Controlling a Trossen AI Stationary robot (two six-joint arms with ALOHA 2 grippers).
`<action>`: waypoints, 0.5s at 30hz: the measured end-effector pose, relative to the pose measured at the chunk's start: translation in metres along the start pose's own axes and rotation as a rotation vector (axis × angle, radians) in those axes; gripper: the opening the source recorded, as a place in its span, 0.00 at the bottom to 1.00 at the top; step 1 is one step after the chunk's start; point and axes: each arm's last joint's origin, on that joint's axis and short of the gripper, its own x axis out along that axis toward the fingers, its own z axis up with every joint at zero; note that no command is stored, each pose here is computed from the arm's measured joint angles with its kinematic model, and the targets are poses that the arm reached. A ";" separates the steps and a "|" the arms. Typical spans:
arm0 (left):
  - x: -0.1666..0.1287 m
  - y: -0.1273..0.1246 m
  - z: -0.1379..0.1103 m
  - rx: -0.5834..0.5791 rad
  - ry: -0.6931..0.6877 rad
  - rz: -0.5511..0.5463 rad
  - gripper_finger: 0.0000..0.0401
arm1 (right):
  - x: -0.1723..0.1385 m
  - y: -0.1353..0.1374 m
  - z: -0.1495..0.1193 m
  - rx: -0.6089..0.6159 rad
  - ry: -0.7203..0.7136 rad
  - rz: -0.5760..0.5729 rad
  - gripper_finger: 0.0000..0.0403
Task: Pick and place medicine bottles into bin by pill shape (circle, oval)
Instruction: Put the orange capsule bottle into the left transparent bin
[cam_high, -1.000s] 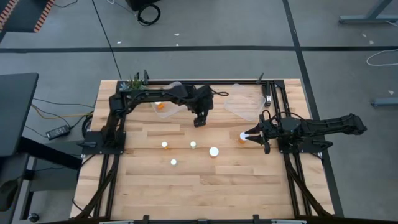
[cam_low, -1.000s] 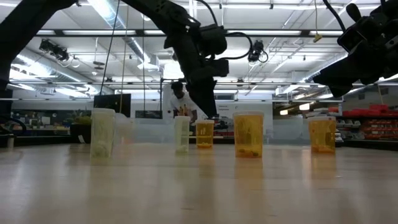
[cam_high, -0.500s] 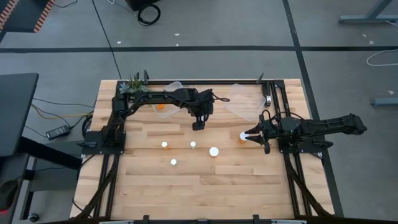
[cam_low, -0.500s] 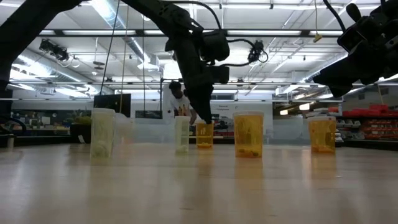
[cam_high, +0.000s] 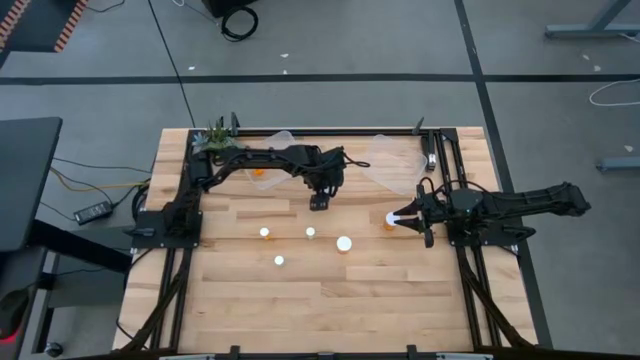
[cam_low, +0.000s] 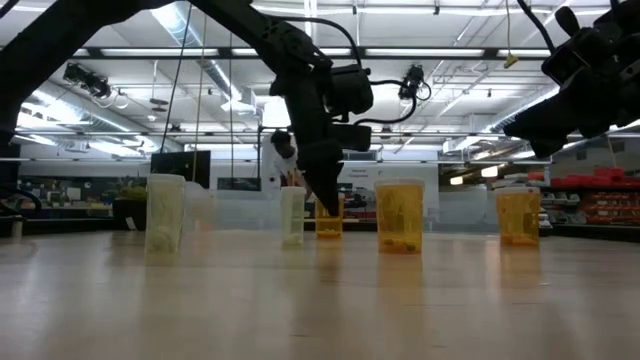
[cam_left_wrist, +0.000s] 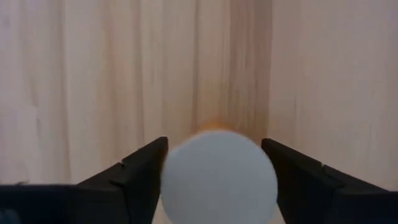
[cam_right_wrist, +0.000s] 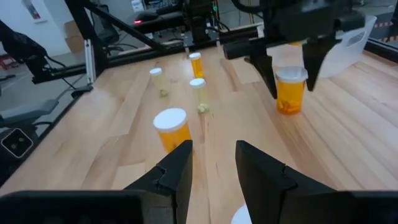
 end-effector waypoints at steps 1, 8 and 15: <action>0.000 0.000 -0.001 0.000 0.007 -0.002 0.63 | 0.000 0.000 0.000 0.000 0.003 0.000 0.32; 0.001 0.000 0.000 0.012 0.002 -0.004 0.51 | 0.001 0.000 -0.001 0.000 0.011 -0.002 0.32; -0.002 0.001 -0.004 0.011 0.038 -0.010 0.57 | 0.001 0.000 -0.001 -0.001 0.012 -0.002 0.32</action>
